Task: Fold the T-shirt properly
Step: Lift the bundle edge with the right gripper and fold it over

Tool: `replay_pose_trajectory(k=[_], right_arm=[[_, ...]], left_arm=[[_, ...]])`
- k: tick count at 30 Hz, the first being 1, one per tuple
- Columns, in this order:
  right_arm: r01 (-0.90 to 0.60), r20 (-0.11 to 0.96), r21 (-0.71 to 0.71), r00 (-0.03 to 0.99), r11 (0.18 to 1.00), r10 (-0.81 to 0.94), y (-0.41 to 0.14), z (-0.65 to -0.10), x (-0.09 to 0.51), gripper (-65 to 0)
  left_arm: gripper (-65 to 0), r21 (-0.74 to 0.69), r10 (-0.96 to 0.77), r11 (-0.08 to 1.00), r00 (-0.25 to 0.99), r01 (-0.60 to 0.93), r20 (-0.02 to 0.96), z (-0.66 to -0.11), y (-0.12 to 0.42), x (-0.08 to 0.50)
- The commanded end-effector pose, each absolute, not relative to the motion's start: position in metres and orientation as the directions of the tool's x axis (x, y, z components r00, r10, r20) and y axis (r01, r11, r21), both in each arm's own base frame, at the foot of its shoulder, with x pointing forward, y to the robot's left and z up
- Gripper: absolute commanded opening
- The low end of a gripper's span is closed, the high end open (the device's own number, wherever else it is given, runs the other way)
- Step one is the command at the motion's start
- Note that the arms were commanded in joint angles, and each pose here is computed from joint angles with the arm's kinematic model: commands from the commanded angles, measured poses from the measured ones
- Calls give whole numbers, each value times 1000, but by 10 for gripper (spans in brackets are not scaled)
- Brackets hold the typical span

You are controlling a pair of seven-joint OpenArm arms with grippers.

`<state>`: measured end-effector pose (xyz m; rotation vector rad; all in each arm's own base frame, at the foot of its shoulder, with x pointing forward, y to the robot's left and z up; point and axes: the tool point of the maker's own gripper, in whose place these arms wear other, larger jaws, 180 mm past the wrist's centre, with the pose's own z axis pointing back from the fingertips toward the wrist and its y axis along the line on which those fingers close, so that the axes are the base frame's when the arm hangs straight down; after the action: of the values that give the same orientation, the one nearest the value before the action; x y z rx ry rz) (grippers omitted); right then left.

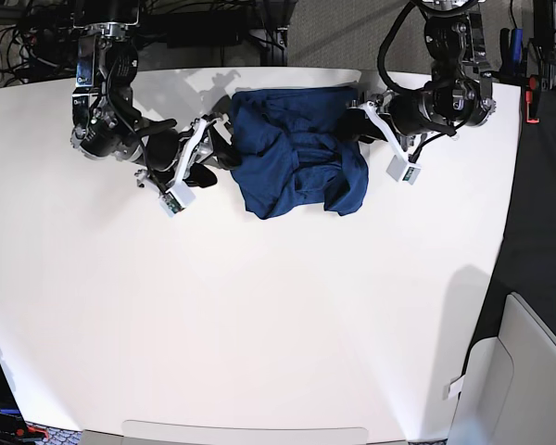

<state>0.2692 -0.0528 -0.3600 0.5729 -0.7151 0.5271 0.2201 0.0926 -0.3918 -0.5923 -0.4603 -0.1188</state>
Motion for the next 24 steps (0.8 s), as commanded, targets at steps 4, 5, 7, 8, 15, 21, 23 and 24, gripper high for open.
replay_pose_trajectory(k=[4, 5, 7, 8, 15, 21, 23, 24], right_arm=[[-661, 773, 311, 594, 682, 224, -30, -343, 274, -325], [-670, 771, 314, 593, 673, 231, -26, -344, 272, -325], [-683, 772, 318, 589, 657, 239, -19, -344, 269, -325], [-689, 770, 321, 589, 650, 245, -16, -345, 267, -325], [-712, 775, 321, 576, 624, 260, -6, -342, 265, -479], [-720, 795, 380, 575, 580, 192, 4, -328, 263, -588], [-723, 805, 430, 578, 540, 132, 11, -316, 261, -589], [-725, 808, 450, 579, 522, 108, 14, -311, 260, -589]], left_arm=[[-444, -510, 23, 821, 878, 257, 479, -384, 92, 226], [-444, -510, 23, 821, 878, 257, 479, -384, 92, 226], [-444, -510, 23, 821, 878, 257, 479, -384, 92, 226], [-444, -510, 23, 821, 878, 257, 479, -384, 92, 226], [-444, -511, 24, 820, 877, 257, 480, -383, 91, 227], [-444, -512, 23, 820, 878, 257, 478, -384, 91, 226], [-444, -512, 23, 820, 878, 257, 478, -384, 91, 226], [-444, -512, 23, 820, 878, 257, 478, -384, 91, 226]])
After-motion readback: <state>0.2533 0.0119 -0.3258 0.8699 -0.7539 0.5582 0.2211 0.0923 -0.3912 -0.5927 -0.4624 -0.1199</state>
